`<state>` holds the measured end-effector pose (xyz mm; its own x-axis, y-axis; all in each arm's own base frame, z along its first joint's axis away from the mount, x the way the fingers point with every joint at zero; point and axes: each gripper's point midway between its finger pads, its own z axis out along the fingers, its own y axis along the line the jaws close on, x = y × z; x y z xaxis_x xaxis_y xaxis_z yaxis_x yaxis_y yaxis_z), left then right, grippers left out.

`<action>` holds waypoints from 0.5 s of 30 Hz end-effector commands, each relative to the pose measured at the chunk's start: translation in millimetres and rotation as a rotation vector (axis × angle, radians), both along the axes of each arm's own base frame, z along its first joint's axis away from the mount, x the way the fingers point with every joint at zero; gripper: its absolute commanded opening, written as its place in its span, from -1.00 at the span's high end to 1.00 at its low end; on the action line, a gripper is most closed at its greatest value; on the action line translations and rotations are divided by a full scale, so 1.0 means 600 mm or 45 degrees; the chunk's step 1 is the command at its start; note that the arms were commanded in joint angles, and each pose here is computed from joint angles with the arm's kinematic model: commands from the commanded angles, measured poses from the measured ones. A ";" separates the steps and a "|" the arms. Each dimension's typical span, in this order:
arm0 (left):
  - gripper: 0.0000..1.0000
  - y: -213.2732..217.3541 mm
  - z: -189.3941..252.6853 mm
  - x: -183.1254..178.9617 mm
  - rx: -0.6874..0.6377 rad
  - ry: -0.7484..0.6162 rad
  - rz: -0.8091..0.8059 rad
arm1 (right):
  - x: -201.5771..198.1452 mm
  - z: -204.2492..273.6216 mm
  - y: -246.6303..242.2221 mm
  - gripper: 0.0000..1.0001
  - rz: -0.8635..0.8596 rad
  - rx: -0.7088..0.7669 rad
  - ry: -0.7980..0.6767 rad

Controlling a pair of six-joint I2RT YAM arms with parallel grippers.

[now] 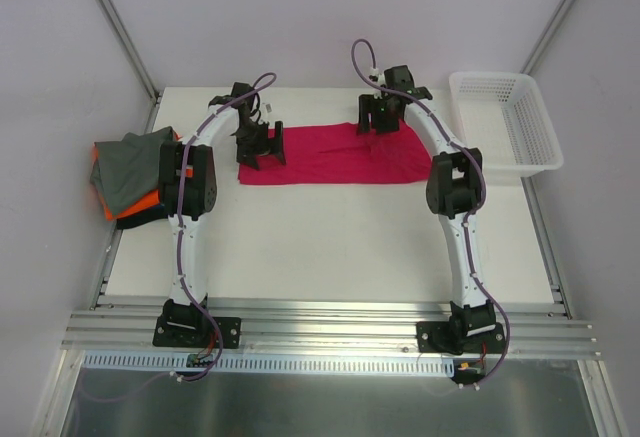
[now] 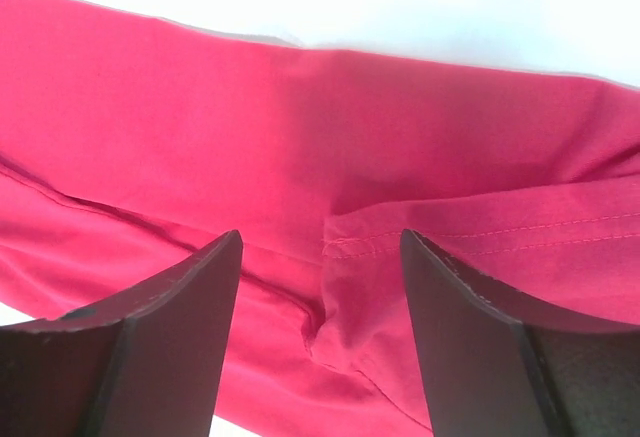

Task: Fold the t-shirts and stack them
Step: Fold the other side of the tshirt into a rectangle

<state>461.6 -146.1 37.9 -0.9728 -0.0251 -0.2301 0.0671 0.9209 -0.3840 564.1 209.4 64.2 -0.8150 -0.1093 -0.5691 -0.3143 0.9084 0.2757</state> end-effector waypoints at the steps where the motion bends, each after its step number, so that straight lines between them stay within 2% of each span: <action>1: -0.79 0.001 0.019 -0.010 0.028 -0.017 -0.029 | 0.018 0.098 -0.025 -0.35 -0.024 0.000 -0.155; 3: -0.79 0.001 0.018 -0.010 0.028 -0.017 -0.029 | 0.015 0.111 -0.045 -0.35 -0.056 -0.001 -0.151; 9: -0.77 0.013 0.027 -0.016 0.018 -0.010 -0.015 | -0.009 0.080 -0.122 -0.34 -0.158 -0.032 -0.025; 12: -0.76 0.017 0.059 -0.007 0.004 -0.073 -0.033 | -0.018 0.077 -0.140 -0.35 -0.177 -0.031 0.003; 15: -0.82 0.022 0.108 0.032 0.026 -0.216 -0.052 | -0.021 0.076 -0.146 -0.36 -0.189 -0.021 0.015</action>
